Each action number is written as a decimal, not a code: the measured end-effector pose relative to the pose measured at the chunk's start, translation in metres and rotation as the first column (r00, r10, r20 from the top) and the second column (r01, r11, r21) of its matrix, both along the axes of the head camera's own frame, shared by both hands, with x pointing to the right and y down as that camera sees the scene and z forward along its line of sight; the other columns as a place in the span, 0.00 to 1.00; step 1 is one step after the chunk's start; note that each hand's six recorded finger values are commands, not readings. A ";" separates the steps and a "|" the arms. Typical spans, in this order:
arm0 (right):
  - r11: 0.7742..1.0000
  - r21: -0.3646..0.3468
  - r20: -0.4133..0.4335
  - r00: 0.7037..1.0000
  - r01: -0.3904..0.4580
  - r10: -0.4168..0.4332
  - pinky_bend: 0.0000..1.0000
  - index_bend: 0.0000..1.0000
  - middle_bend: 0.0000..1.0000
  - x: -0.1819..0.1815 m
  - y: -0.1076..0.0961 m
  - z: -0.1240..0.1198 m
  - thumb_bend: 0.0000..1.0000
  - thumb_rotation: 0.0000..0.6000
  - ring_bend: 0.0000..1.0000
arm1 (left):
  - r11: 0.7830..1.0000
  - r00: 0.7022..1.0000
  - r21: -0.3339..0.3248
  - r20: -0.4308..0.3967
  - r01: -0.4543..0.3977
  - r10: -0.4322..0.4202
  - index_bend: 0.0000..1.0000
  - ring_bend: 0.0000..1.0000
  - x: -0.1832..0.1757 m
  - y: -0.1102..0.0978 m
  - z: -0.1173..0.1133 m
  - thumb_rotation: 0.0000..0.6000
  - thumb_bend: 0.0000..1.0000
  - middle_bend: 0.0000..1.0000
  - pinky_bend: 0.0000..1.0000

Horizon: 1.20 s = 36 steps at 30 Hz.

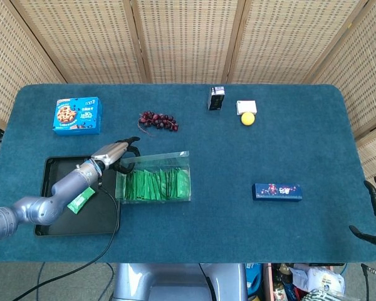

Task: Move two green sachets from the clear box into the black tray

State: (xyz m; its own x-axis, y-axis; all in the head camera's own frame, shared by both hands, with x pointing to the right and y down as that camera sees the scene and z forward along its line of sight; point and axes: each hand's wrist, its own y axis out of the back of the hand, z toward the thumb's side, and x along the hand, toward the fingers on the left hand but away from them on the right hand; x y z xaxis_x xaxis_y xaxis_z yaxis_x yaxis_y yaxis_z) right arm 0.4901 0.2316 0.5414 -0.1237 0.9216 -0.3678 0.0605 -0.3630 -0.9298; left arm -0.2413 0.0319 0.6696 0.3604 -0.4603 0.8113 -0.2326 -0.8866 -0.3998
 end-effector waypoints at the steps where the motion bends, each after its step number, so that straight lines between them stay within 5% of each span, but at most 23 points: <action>1: 1.000 0.000 0.000 1.000 0.000 0.000 0.00 0.00 0.00 0.000 0.000 0.000 0.00 1.00 0.00 | 1.000 1.000 -0.004 -0.001 0.003 -0.003 0.50 0.00 0.000 0.000 0.000 1.00 0.62 0.00 0.00; 8: 1.000 -0.002 0.000 1.000 -0.002 0.002 0.00 0.00 0.00 0.000 0.000 0.000 0.00 1.00 0.00 | 0.998 0.999 -0.058 -0.014 0.035 -0.035 0.50 0.00 0.001 0.000 0.001 1.00 0.64 0.00 0.00; 18: 1.000 -0.006 0.001 1.000 -0.002 0.002 0.00 0.00 0.00 -0.001 0.000 0.001 0.00 1.00 0.00 | 0.995 0.999 -0.096 0.014 0.036 -0.035 0.38 0.00 -0.007 -0.001 0.002 1.00 0.64 0.00 0.00; 36: 1.000 -0.017 0.005 1.000 -0.001 0.001 0.00 0.00 0.00 -0.002 0.001 0.003 0.00 1.00 0.00 | 0.990 0.993 -0.069 0.018 0.119 -0.118 0.19 0.00 -0.027 -0.024 -0.008 1.00 0.64 0.00 0.00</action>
